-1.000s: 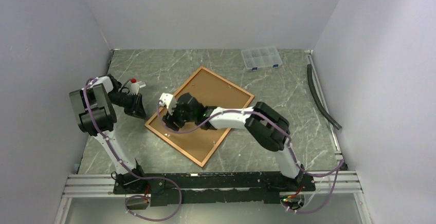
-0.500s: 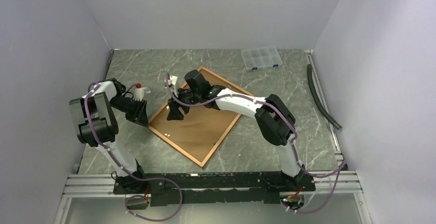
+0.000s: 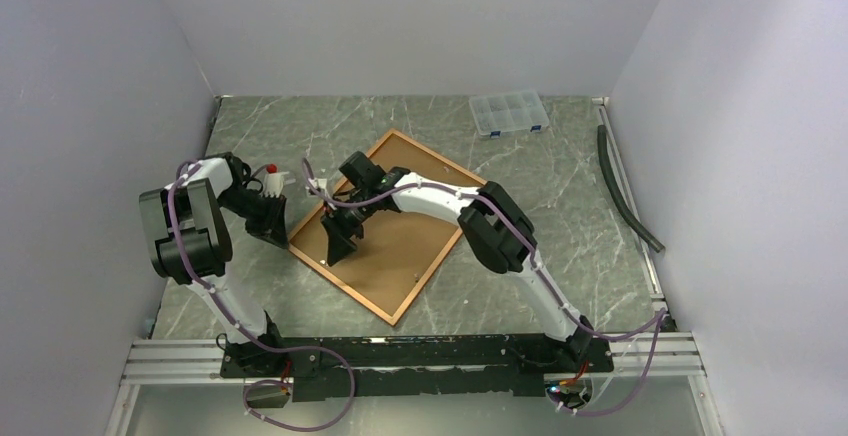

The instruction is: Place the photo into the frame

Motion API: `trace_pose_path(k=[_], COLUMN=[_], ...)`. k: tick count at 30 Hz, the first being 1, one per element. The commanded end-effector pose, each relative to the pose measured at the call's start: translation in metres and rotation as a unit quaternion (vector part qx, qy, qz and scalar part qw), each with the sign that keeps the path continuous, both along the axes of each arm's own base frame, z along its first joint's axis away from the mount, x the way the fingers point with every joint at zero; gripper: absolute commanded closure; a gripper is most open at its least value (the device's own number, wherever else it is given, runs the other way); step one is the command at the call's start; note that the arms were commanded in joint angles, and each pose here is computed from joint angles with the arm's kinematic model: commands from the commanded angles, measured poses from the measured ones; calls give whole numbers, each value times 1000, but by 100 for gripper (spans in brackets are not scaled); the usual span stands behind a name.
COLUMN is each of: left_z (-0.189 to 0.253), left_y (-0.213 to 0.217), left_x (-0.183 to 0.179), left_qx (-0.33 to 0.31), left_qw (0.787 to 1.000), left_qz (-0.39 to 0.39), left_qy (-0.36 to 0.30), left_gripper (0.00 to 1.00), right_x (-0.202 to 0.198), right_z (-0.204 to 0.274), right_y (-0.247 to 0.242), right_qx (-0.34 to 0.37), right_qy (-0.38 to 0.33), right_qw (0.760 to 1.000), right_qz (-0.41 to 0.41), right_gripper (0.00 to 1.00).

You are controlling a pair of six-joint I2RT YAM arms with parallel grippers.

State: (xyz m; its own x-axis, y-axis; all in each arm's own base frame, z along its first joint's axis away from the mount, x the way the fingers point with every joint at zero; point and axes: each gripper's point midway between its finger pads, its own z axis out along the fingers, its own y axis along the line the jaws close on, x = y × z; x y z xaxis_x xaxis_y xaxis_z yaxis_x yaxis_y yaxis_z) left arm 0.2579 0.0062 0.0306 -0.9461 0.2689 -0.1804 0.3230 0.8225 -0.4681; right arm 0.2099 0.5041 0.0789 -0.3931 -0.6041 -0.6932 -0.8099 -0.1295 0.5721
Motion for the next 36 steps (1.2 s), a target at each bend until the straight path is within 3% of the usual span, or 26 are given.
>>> trace_pose_path(k=[1,20,36], left_z=[-22,-27,-29], left_y=[3,1,2], left_x=[15,12,13], left_qx=[18,10,12], left_qw=[999,1000,1000], left_qz=[-12,-17,-18], left_qy=[-27,-19,-17], left_gripper=[83,85,87], right_x=[-13,-4,-20], right_z=[11,-22,-34], right_y=[15,28,26], right_qx=[23,4,-18], right_qy=[1,12,7], right_qw=[999,1000,1000], right_qz=[29,-23,-2], right_gripper=[34,36,37])
